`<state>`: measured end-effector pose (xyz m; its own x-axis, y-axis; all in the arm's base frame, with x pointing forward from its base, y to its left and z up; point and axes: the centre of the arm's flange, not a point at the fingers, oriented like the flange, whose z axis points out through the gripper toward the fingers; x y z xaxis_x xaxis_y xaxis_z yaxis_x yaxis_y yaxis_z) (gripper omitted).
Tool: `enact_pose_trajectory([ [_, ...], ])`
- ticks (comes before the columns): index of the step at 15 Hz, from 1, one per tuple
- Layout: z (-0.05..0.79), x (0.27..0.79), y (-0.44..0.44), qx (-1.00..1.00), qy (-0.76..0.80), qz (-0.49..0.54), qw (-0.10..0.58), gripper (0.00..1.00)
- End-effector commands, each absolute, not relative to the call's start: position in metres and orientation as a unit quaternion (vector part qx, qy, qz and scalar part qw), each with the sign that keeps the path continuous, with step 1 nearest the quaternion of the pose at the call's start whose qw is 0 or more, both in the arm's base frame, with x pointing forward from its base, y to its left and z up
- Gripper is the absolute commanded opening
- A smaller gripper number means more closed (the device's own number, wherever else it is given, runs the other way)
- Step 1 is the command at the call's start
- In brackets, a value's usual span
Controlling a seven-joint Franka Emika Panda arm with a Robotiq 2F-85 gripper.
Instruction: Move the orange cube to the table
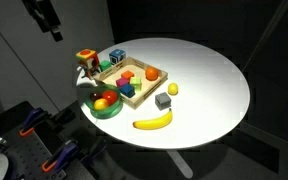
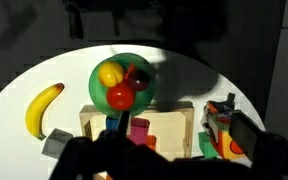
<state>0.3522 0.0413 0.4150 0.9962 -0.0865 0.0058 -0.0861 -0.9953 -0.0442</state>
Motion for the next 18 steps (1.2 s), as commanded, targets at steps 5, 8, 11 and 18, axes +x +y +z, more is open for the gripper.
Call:
enact_pose_trajectory([
  [5,0.415,0.352,0.041,-0.999,0.043,-0.004,0.022,1.0],
  [8,0.426,0.363,0.046,-0.998,0.054,-0.015,0.026,1.0],
  [11,0.437,0.375,0.053,-0.997,0.062,-0.026,0.027,1.0],
  [18,0.459,0.414,0.081,-0.994,0.098,-0.039,0.015,1.0],
])
